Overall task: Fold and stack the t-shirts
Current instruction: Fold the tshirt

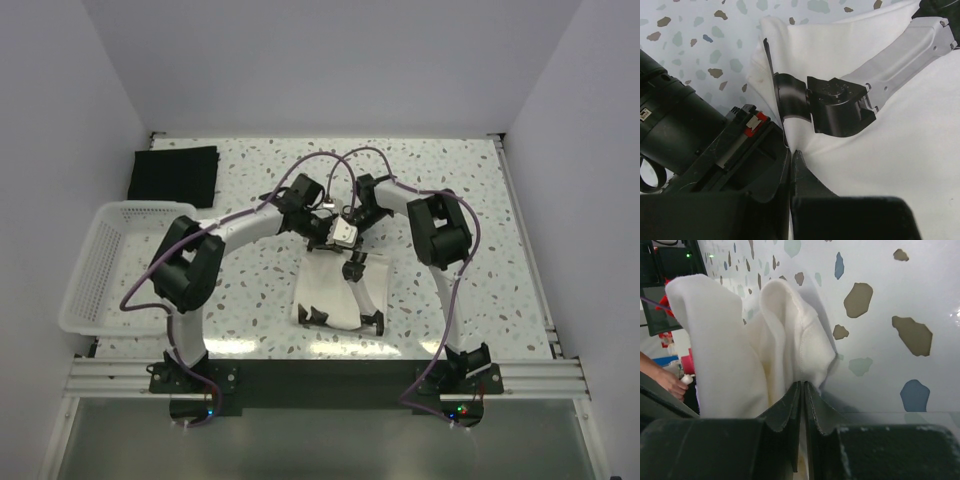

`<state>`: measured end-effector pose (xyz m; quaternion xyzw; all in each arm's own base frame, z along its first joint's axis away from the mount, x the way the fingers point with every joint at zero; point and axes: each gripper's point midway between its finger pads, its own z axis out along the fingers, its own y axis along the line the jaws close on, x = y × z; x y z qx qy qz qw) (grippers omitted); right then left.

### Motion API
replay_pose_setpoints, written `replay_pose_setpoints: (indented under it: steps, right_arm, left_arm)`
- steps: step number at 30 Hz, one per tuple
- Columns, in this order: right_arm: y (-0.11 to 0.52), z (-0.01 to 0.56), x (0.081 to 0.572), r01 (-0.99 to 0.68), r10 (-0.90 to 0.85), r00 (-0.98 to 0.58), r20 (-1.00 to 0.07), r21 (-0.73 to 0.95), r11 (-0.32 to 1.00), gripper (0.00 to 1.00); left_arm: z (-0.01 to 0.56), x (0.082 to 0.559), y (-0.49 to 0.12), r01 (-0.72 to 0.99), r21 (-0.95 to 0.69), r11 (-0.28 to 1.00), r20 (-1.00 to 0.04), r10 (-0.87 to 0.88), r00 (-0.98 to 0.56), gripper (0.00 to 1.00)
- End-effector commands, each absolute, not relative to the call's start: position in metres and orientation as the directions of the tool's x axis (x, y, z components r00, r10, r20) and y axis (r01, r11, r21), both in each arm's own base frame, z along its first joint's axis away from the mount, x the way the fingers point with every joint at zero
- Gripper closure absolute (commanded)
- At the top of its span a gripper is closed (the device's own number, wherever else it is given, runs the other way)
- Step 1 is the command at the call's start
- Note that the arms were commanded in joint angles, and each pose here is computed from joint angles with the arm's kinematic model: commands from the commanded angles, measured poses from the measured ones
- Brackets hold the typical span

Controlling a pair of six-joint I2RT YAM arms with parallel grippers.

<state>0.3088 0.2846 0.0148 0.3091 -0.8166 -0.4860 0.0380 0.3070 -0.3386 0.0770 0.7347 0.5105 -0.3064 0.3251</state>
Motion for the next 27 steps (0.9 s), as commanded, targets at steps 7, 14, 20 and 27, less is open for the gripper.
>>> replay_pose_setpoints:
  steps: [7,14,20,27]
  right_arm:
    - [0.281,0.004,0.298,-0.477,-0.58,-0.78,-0.233,0.822,0.311,0.89]
    - [0.283,0.005,0.296,-0.469,-0.579,-0.782,-0.232,0.83,0.302,0.89]
    - [0.283,0.004,0.295,-0.47,-0.582,-0.78,-0.231,0.83,0.3,0.89]
    - [0.283,0.005,0.293,-0.472,-0.585,-0.777,-0.234,0.831,0.294,0.89]
  left_arm:
    - [0.123,0.338,-0.354,0.882,0.414,-0.223,-0.755,0.458,0.47,1.0]
    - [0.135,0.338,-0.355,0.846,0.494,-0.201,-0.74,0.414,0.531,1.0]
    - [0.144,0.335,-0.352,0.798,0.574,-0.185,-0.709,0.376,0.597,1.0]
    - [0.159,0.341,-0.354,0.748,0.651,-0.127,-0.678,0.345,0.649,1.0]
